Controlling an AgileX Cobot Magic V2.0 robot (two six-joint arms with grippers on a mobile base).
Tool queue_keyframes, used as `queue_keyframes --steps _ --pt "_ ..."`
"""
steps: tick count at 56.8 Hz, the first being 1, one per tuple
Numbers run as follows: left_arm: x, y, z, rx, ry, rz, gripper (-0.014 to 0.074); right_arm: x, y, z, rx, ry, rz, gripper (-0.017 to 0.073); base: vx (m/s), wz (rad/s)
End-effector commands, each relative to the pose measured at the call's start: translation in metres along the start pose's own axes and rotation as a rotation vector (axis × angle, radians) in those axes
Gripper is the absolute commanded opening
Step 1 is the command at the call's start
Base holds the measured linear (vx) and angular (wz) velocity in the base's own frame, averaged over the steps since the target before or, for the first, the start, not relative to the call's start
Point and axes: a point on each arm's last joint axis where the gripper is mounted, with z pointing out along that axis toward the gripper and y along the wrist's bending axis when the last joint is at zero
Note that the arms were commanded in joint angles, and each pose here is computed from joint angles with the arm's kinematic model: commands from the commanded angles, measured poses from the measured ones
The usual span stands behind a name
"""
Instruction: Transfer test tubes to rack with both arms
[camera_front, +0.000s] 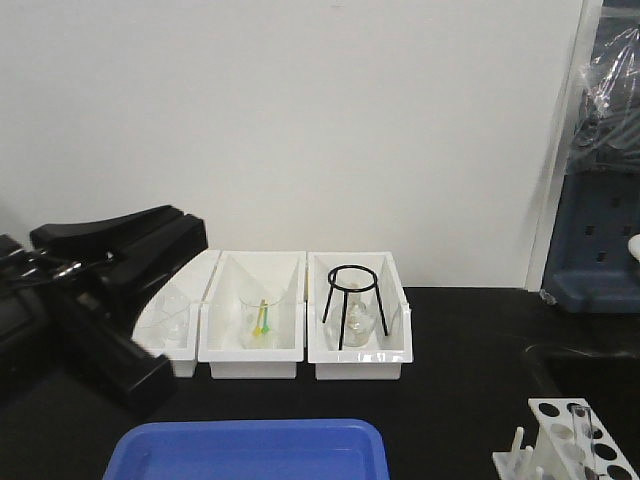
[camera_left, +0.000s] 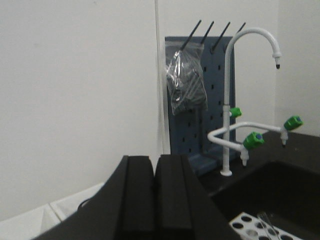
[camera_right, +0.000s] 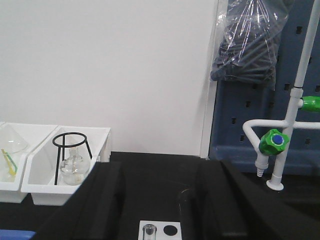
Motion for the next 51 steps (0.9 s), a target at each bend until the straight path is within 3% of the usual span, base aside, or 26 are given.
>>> queue_keyframes --steps 1,42,51 --pt "-0.022 0.001 -0.016 -0.001 -0.036 0.0 -0.0006 -0.017 -0.001 -0.004 0.008 -0.106 -0.01 0.0409 0.0 0.0" --pt "-0.024 0.001 -0.028 0.004 0.001 -0.002 -0.0006 -0.017 -0.001 -0.004 0.007 -0.11 -0.01 0.0406 0.0 0.0" --pt "-0.017 0.0 -0.028 0.01 0.07 0.007 -0.0004 -0.017 -0.001 -0.004 0.007 -0.11 -0.01 0.0406 0.0 0.0"
